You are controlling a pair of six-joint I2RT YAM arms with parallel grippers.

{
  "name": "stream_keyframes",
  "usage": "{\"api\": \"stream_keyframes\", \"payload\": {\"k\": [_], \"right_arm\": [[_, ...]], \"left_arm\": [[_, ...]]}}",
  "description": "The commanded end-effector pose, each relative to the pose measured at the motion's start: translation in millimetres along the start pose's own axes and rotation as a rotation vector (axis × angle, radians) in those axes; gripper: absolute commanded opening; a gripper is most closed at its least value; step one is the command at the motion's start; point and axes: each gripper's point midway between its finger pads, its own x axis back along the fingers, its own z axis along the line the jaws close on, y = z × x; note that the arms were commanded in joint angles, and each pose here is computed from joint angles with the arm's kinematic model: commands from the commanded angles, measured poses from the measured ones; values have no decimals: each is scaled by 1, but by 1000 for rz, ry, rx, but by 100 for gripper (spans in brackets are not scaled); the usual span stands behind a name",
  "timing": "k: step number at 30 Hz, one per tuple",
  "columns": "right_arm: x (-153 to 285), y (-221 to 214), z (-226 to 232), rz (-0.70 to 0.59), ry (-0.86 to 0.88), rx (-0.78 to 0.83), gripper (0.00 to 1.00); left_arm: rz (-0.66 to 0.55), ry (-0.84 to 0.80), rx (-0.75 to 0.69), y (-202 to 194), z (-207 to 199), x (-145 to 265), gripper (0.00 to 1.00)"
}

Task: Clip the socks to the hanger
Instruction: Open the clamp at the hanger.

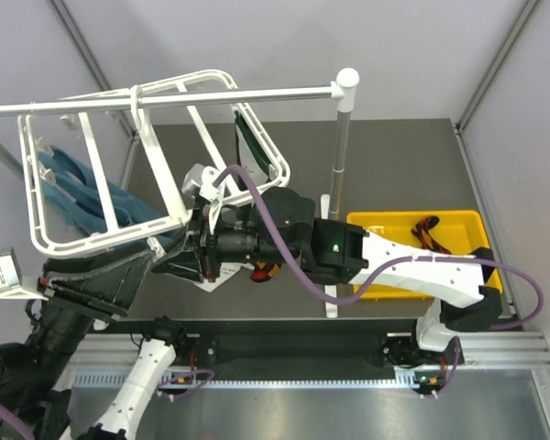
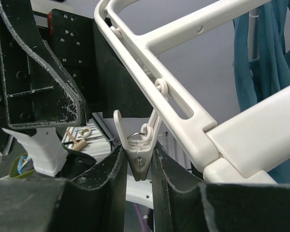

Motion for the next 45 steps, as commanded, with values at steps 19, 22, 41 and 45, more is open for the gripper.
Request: {"api": "stream_keyframes", "payload": {"k": [19, 22, 41, 45], "right_arm": [[14, 18, 36, 18, 263, -145, 5], [12, 16, 37, 20, 271, -148, 5], [10, 9, 22, 11, 192, -164, 62], [18, 5, 7, 14, 101, -162, 81]], "left_arm": [[-8, -101, 48, 3, -18, -5, 52], [-1, -103, 52, 2, -17, -7, 46], [-38, -100, 43, 7, -16, -6, 0], [-39, -80, 38, 6, -11, -6, 0]]}}
